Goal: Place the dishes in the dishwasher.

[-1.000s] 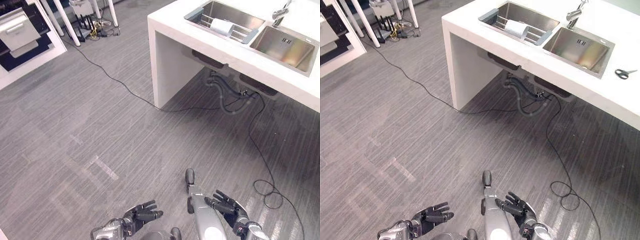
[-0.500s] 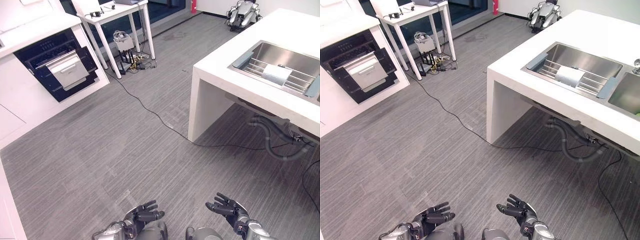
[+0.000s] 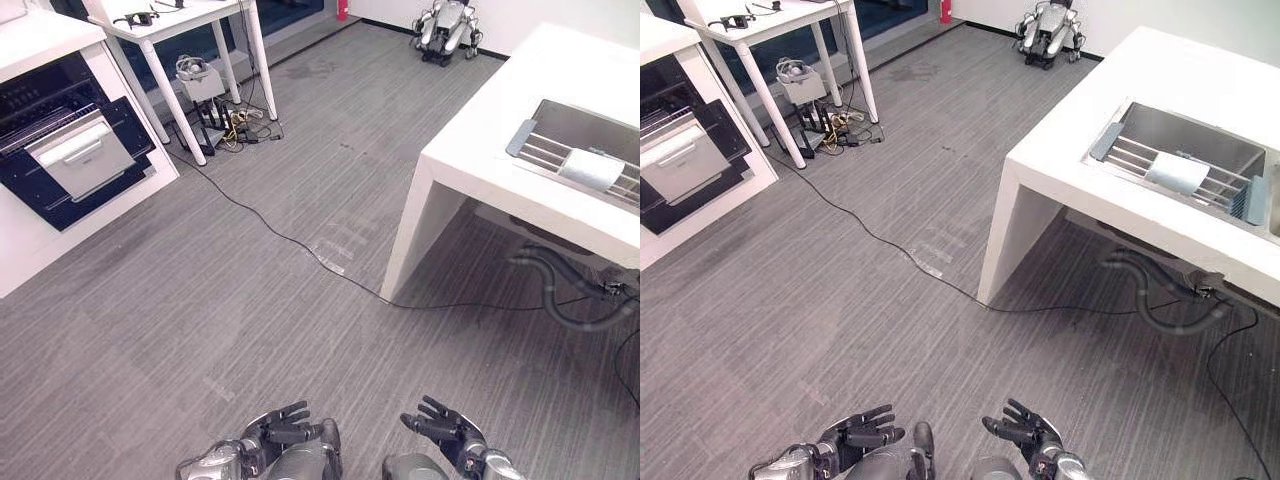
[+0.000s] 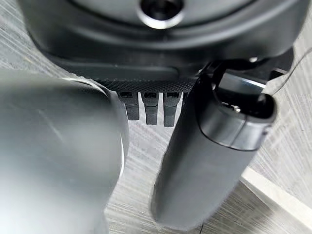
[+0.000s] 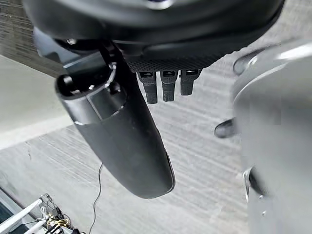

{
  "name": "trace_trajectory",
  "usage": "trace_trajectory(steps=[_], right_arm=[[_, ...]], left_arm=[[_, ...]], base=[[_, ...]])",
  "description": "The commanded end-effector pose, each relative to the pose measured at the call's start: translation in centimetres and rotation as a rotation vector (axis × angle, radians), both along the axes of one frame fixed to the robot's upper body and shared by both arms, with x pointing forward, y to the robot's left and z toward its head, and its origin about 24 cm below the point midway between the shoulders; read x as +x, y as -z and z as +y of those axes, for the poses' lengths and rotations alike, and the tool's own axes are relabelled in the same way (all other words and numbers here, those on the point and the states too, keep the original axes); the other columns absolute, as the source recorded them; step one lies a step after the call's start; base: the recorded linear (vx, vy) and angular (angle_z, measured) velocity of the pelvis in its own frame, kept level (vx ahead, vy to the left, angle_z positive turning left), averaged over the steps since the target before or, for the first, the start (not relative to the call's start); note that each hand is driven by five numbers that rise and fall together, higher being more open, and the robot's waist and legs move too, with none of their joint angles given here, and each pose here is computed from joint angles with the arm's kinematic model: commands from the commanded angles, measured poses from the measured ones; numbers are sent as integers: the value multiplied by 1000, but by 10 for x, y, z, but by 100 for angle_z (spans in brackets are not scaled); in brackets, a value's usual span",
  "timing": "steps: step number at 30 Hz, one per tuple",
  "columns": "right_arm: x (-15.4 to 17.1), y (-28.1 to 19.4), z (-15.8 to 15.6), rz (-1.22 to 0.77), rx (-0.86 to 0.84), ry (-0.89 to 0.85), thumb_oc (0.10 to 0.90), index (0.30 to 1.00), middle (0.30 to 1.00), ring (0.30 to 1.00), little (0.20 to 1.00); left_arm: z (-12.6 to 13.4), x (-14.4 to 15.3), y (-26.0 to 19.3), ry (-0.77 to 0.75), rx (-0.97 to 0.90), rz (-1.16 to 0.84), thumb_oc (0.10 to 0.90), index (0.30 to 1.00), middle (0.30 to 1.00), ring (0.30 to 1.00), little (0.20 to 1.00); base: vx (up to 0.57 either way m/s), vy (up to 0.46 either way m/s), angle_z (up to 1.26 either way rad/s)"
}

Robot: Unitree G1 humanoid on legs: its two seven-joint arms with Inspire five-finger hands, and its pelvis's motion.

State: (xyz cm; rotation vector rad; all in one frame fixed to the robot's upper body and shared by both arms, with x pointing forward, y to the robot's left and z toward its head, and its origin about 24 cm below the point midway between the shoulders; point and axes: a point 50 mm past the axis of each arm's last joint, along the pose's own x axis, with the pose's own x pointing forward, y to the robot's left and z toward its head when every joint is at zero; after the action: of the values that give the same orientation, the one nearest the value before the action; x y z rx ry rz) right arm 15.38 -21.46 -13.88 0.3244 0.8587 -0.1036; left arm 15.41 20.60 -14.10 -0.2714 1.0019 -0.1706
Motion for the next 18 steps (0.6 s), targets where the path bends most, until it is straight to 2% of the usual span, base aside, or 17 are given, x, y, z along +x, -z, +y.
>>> trace_trajectory(steps=[1,4,8,13,18], right_arm=[[23,-22,-29,-149,-72,18,800,900,900,900,900],[24,-23,-28,-166,-62,-1,800,900,900,900,900],[23,-22,-26,-164,-53,-27,800,900,900,900,900],[26,-22,-15,-171,-22,-84,800,900,900,900,900],[33,-24,-10,-161,-45,-160,800,900,900,900,900]], left_arm=[[-12,-10,4,31,-5,11,800,900,900,900,900],[-12,-8,5,15,9,18,800,900,900,900,900],[-8,-12,6,-11,30,35,800,900,900,900,900],[-1,-21,10,-65,60,71,800,900,900,900,900],[1,-32,13,-191,26,116,800,900,900,900,900]], base=[[150,84,-97],[144,-144,-117],[133,-285,-38],[180,-505,-1],[190,-488,-18]])
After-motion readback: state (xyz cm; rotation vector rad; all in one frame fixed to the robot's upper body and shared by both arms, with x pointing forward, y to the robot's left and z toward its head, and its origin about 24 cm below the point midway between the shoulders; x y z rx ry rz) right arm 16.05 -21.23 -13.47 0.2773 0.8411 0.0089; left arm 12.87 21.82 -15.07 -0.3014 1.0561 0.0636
